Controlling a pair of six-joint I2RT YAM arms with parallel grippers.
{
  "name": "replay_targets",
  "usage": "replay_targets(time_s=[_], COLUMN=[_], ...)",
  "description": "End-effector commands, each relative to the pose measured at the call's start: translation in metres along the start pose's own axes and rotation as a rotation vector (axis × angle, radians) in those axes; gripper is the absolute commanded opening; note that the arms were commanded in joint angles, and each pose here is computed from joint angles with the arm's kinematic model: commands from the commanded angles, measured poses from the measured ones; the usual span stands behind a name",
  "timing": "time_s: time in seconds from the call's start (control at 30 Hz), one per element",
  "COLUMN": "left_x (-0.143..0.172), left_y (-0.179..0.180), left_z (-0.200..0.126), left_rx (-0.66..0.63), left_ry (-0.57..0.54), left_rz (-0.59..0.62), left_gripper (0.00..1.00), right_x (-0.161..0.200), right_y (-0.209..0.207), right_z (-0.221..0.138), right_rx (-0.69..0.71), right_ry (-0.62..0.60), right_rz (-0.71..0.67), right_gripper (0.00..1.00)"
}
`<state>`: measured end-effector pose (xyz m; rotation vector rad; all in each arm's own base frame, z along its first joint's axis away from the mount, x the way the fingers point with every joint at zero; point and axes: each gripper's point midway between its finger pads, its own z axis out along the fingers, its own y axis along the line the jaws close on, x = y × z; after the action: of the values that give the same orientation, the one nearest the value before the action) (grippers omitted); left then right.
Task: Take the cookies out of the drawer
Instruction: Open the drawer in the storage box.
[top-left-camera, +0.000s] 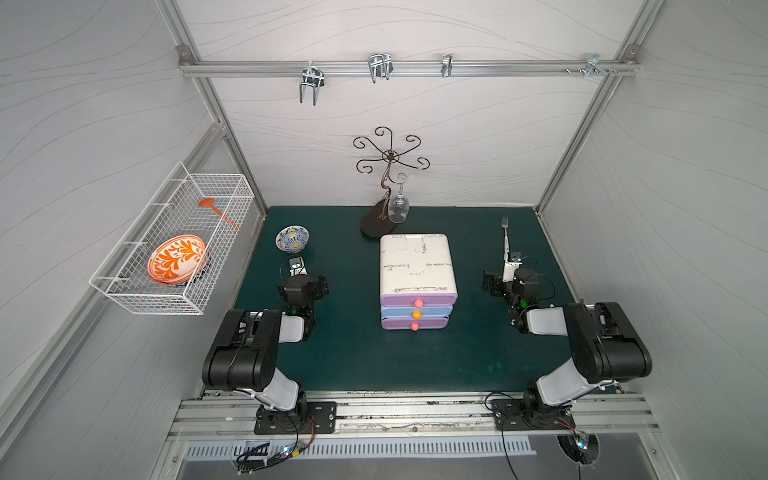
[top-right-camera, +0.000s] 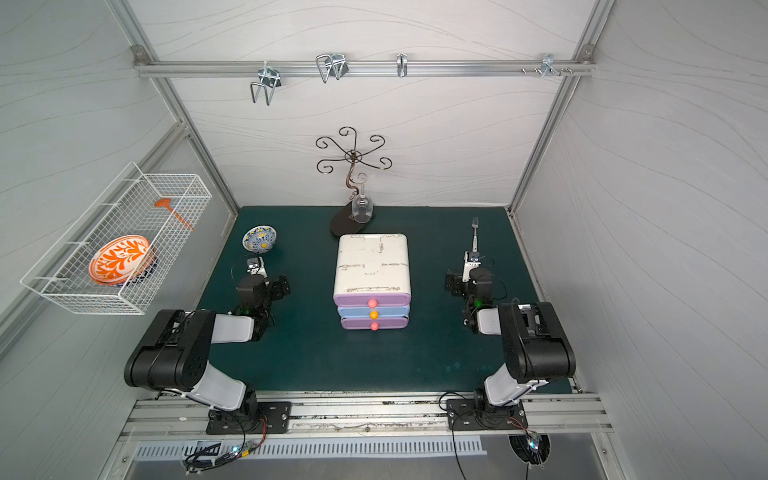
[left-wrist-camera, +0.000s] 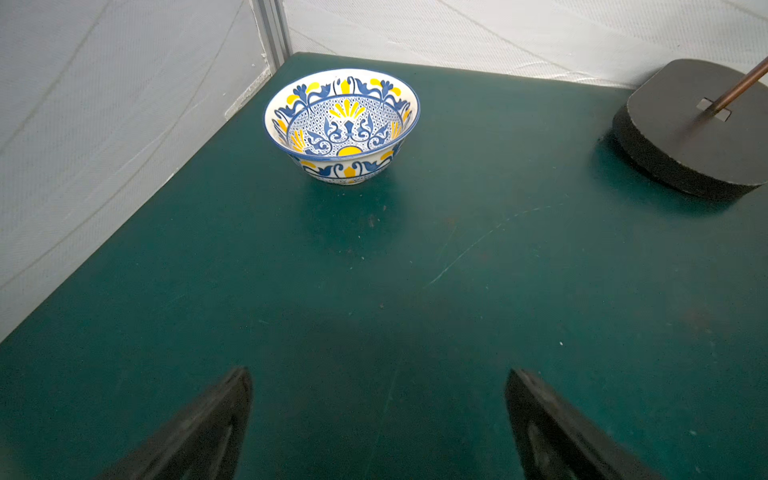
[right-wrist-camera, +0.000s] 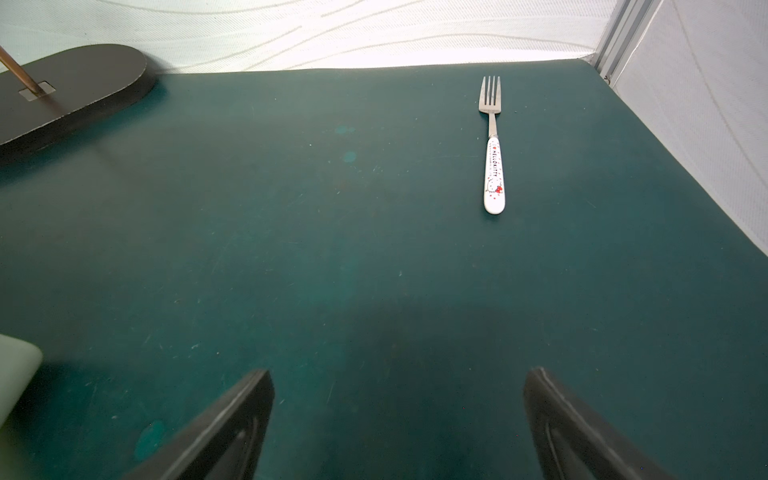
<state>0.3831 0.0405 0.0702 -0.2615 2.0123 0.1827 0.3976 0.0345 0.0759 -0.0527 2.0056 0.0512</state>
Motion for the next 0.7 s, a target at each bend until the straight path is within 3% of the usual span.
replay_targets(time_s=[0.0,0.07,0.17,0.27,0.37,0.5,0.6,0.67], left_x=[-0.051,-0.075,-0.129,-0.172,-0.214,-0.248,-0.25,-0.248], left_y=[-0.016,-0.018,-0.026,-0.044,-0.09,-0.165,-0.215,-0.236], left_z=[-0.004,-0.015,-0.04,-0.056,-0.085,-0.138,-0.171,-0.182], left_rx=[0.066,0.071,0.131,0.192,0.391,0.68,0.78,0.766], left_ry=[-0.047,-0.061,-0.176,-0.161,-0.108,0.072,0.213,0.246], left_rz=[0.029,0.025,-0.042,-0.069,-0.031,0.013,0.151,0.24], left_gripper=[1.0,1.0,1.0,1.0,1.0,1.0,1.0,1.0], right_x=[-0.016,-0.034,-0.066,-0.096,-0.124,-0.133,-0.117,-0.107], right_y=[0.0,0.007,0.007,0.01,0.034,0.079,0.1,0.115], right_z=[-0.005,-0.012,-0.024,-0.052,-0.088,-0.14,-0.18,-0.204], right_rx=[0.006,0.001,0.02,0.02,-0.106,-0.338,-0.436,-0.511], right_ry=[-0.041,0.056,0.161,0.216,0.221,0.262,0.313,0.316], right_rz=[-0.015,-0.032,0.073,0.206,0.402,0.694,0.884,0.991], right_gripper=[0.99,0.99,0.99,0.99,0.99,0.99,0.99,0.98])
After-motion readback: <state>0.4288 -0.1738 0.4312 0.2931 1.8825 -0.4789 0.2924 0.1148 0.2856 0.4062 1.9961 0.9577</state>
